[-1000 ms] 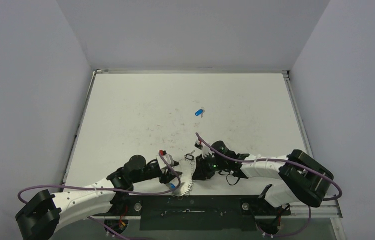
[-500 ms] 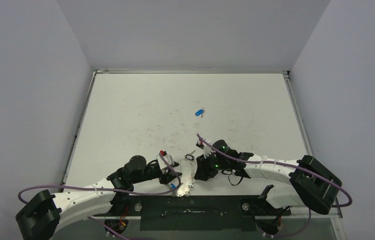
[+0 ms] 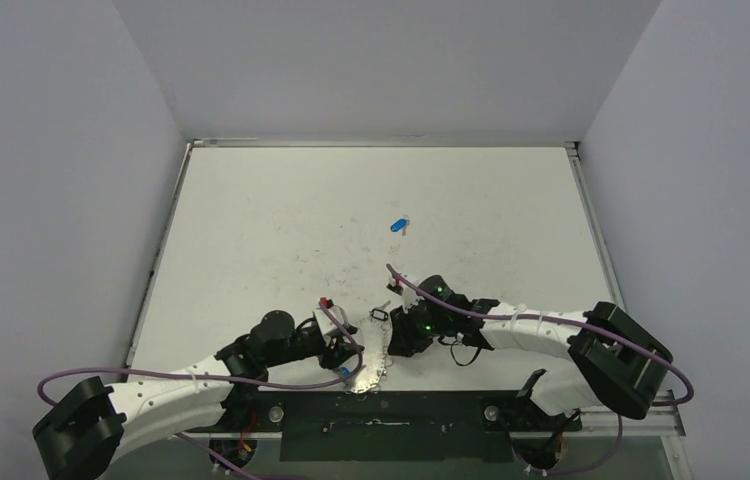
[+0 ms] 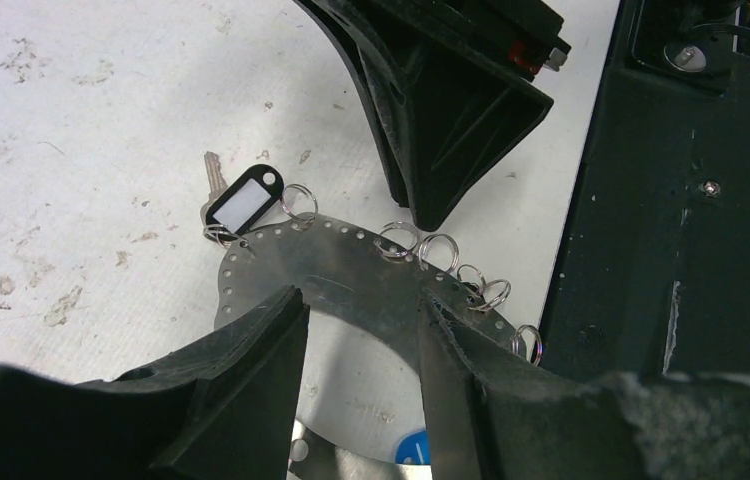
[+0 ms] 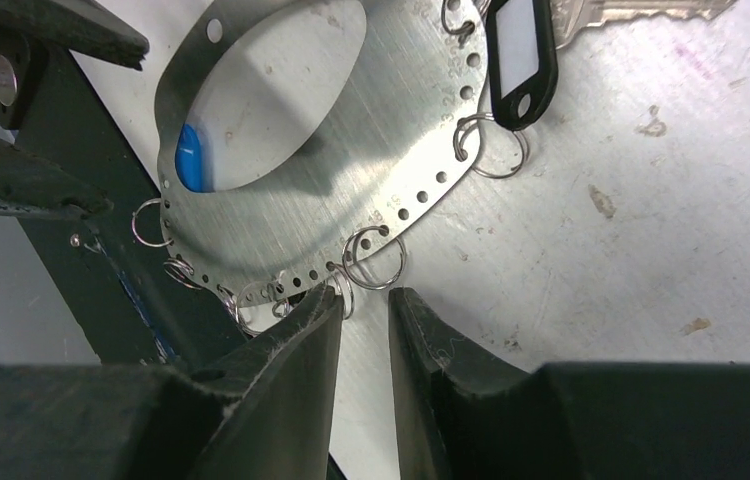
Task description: Put the keys on the keyring
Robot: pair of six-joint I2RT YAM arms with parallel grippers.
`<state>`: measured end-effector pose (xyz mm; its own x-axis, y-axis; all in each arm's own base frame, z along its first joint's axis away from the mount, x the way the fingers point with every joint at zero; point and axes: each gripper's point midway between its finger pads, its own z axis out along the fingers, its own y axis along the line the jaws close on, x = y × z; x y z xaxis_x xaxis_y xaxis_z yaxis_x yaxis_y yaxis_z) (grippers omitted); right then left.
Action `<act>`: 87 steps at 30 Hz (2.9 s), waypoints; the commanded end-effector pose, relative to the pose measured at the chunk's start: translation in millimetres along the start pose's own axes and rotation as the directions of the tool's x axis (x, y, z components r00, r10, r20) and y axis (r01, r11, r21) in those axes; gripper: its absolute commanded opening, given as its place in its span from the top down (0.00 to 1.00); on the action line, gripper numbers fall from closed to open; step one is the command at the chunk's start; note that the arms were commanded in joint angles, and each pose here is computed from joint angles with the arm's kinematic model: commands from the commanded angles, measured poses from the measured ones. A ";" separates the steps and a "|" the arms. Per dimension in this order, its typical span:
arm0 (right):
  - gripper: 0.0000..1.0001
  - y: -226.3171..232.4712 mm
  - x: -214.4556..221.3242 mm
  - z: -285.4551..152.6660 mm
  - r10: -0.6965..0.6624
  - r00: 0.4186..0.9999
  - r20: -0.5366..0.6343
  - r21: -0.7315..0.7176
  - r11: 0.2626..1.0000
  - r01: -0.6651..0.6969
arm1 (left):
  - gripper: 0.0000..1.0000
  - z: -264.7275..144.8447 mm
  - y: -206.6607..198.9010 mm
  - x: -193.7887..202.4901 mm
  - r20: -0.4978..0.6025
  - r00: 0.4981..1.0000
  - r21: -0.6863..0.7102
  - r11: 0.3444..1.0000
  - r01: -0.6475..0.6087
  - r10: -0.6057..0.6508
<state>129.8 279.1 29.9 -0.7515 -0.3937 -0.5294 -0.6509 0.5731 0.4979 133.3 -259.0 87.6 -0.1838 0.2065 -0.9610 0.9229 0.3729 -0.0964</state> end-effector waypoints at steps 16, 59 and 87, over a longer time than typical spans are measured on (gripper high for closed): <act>0.95 20.7 9.8 20.9 0.008 0.997 -0.075 -0.085 0.996 -0.014 | 0.58 0.7 2.3 -15.9 0.040 0.999 -0.021 1.000 0.014 -0.013; 1.00 114.4 -89.7 -64.6 -0.466 0.778 0.423 -0.169 0.802 0.573 | 0.60 -14.1 -32.7 -68.4 0.345 0.929 0.132 0.973 -0.187 0.132; 1.00 120.0 -85.7 -59.8 -0.480 0.770 0.420 -0.193 0.782 0.592 | 0.76 -14.9 -44.7 -84.6 0.391 0.915 0.194 0.963 -0.187 0.099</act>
<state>111.1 325.7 156.5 -0.2758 -0.3399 -0.8991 -0.9606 0.1311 0.2450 104.5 -273.8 148.5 0.0197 -0.0481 -0.9986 0.9855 0.1695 0.0113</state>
